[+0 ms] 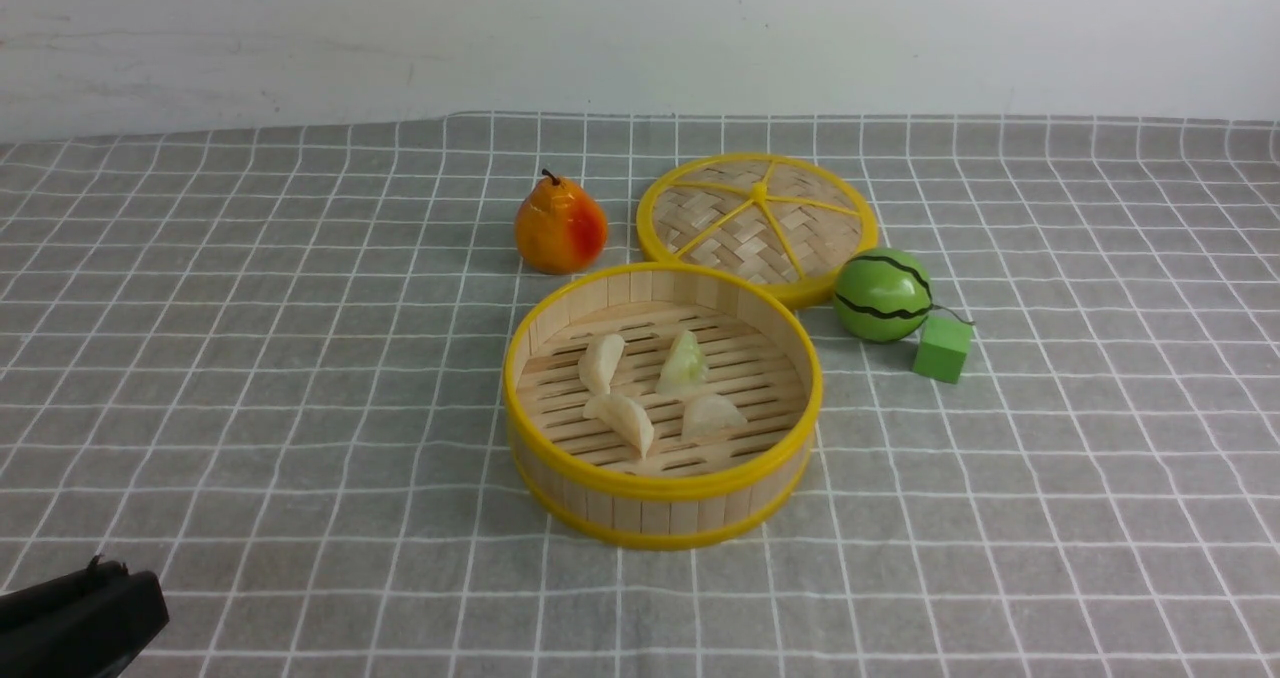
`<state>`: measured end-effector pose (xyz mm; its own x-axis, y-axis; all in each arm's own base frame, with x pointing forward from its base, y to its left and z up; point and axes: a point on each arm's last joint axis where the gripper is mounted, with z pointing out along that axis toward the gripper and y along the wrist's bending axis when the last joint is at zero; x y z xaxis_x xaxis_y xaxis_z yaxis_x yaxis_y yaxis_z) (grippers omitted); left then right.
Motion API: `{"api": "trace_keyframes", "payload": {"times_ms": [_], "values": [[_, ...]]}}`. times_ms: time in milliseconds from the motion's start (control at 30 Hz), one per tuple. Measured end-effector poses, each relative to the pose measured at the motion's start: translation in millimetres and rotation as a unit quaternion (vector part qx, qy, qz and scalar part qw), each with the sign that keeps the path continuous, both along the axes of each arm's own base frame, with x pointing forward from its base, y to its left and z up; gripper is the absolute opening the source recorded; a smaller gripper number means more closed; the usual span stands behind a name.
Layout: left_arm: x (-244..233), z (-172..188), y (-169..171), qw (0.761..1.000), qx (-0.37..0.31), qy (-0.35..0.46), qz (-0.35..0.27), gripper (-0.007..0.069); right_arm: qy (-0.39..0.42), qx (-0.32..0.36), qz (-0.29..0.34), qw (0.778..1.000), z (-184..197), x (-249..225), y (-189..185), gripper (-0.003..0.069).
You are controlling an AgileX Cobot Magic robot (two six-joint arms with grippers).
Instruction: Put the dumplings into the steamer on the table with the grey tablecloth.
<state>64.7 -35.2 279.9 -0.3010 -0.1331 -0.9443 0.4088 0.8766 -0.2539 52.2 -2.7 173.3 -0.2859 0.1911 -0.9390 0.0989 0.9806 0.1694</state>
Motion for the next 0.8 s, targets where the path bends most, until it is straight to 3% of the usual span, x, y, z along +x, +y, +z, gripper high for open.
{"api": "trace_keyframes", "payload": {"times_ms": [133,300,633,800], "values": [[0.2,0.0,0.4,1.0,0.006,-0.003,0.001,0.0125,0.0,0.0,0.0,1.0,0.0,0.0,0.0,0.0041],[3.2,-10.9,6.5,0.998,0.003,-0.046,0.043,-0.0015,0.0,0.0,0.0,1.0,0.0,0.0,0.0,0.0051],[-6.3,-65.8,32.3,0.971,-0.002,-0.096,0.217,-0.0014,0.0,0.0,0.0,1.0,0.0,0.0,0.0,0.0062],[-8.1,-86.1,36.5,0.964,0.006,-0.078,0.253,-0.0014,0.0,0.0,0.0,1.0,0.0,0.0,0.0,0.0063]]}}
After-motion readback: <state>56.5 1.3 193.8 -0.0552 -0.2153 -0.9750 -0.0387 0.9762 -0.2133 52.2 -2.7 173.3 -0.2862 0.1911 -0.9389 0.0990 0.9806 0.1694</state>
